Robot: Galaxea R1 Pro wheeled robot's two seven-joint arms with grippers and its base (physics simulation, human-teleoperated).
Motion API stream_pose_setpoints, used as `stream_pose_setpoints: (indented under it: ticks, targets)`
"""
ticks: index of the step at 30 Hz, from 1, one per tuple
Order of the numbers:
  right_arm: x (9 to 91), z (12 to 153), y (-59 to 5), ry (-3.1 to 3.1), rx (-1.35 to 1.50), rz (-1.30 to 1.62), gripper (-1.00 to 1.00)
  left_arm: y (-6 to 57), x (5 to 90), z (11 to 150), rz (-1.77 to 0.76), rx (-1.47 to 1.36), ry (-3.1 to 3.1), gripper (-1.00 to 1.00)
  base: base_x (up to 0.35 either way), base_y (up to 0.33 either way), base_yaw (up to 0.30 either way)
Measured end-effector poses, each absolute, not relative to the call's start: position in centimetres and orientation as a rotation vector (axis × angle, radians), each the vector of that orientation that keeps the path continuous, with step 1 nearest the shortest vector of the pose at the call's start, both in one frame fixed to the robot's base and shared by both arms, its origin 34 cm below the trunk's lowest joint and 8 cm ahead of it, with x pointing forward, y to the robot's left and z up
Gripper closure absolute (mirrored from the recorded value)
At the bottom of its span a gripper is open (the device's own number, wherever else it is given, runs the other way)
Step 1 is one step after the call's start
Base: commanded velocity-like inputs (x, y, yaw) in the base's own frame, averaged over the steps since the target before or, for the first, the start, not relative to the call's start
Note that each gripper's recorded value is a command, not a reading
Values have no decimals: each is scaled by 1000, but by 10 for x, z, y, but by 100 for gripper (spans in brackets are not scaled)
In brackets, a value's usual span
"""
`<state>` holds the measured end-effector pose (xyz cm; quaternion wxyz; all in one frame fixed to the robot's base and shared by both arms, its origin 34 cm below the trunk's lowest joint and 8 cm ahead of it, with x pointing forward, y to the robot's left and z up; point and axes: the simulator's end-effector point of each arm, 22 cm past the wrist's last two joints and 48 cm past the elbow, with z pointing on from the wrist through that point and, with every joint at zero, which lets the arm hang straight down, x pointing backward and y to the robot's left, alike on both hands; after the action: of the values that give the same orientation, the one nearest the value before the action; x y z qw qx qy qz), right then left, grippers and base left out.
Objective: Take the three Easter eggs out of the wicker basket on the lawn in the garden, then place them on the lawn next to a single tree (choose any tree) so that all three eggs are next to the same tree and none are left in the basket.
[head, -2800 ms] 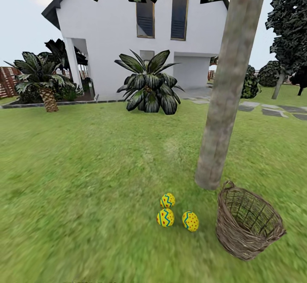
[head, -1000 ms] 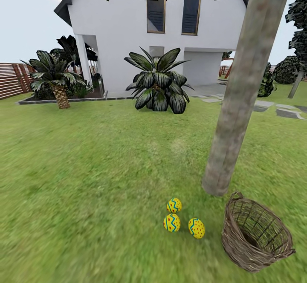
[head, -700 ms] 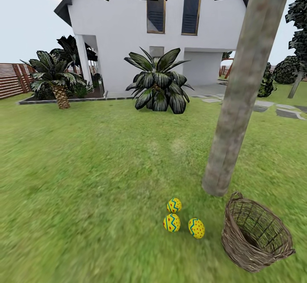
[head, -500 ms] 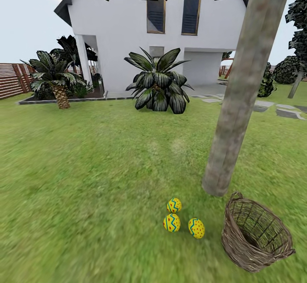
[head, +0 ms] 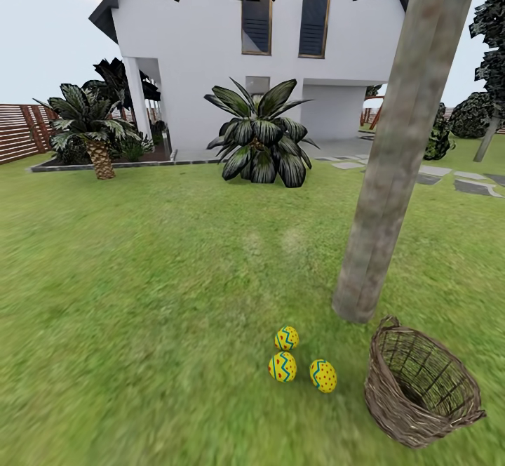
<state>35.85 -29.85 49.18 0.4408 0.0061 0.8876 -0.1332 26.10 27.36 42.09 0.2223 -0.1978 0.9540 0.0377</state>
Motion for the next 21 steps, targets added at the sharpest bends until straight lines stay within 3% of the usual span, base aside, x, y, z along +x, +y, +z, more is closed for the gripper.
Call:
stream_pose_setpoints:
  ticks: [21]
  targets:
    - [358, 492, -298, 2204, 15, -331, -100, 272, 260, 421, 102, -546, 2639, -100, 0, 0, 0]
